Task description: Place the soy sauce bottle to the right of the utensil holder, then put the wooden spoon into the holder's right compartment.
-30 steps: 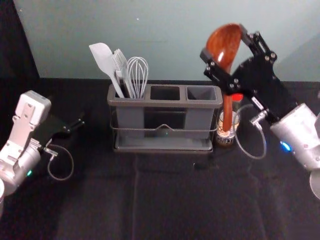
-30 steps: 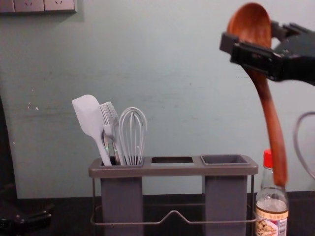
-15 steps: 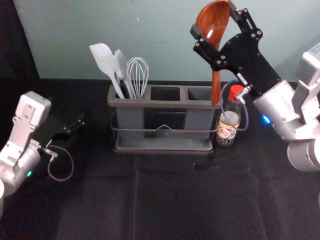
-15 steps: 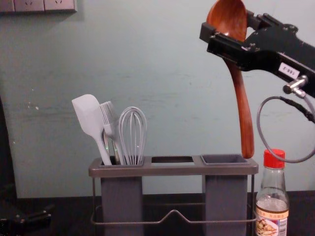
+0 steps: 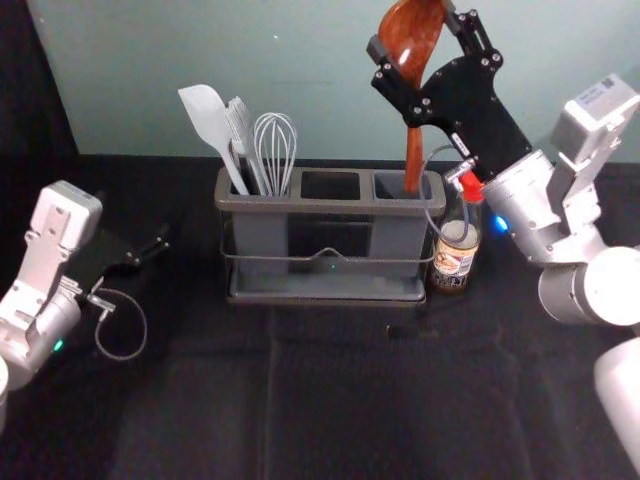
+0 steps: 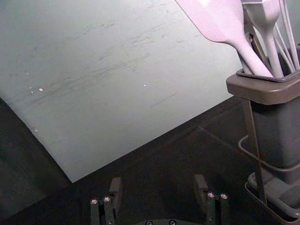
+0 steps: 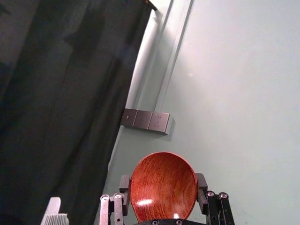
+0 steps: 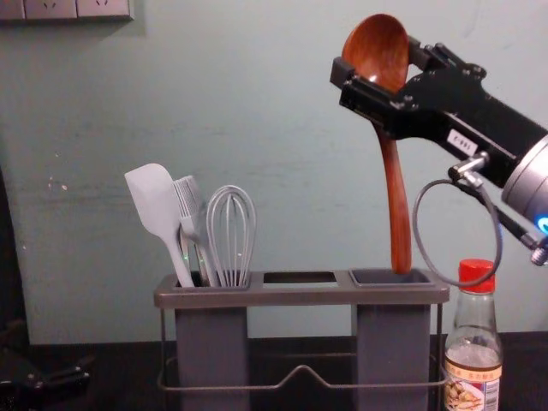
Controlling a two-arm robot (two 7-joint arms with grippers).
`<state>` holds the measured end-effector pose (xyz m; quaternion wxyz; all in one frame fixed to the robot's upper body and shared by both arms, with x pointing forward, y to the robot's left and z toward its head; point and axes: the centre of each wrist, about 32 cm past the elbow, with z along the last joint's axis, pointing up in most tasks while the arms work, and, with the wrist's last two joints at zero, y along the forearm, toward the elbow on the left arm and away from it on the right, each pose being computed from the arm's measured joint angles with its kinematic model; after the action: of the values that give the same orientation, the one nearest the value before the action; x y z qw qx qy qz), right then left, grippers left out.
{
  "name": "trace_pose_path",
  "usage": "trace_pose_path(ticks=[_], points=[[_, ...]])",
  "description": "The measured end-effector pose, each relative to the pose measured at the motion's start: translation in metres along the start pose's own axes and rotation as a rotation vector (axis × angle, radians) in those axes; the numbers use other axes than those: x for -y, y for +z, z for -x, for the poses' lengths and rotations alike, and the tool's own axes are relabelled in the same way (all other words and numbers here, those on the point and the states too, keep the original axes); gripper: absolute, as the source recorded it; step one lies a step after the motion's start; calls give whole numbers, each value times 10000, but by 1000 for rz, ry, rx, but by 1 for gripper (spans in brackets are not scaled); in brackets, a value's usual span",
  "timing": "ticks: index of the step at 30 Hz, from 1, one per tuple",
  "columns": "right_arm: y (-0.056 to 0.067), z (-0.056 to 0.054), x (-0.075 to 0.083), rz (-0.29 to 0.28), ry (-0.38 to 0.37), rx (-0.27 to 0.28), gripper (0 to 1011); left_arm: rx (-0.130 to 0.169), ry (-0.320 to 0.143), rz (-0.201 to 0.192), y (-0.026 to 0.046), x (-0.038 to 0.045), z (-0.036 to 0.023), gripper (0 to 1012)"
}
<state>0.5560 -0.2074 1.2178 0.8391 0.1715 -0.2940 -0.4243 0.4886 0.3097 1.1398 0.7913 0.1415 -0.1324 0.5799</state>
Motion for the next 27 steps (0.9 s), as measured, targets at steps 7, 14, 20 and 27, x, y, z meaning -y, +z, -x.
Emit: trace_pose_path(ticks=[7, 14, 20, 27], points=[[-149, 52, -10, -27, -4, 1, 837, 0, 0, 0, 0, 0, 0, 1005], [-280, 115, 41, -28, -6, -2, 837, 0, 0, 0, 0, 0, 0, 1005], [-363, 175, 102, -15, -4, -8, 837, 0, 0, 0, 0, 0, 0, 1005], [-451, 254, 216, 6, -11, -23, 837, 0, 0, 0, 0, 0, 0, 1005]])
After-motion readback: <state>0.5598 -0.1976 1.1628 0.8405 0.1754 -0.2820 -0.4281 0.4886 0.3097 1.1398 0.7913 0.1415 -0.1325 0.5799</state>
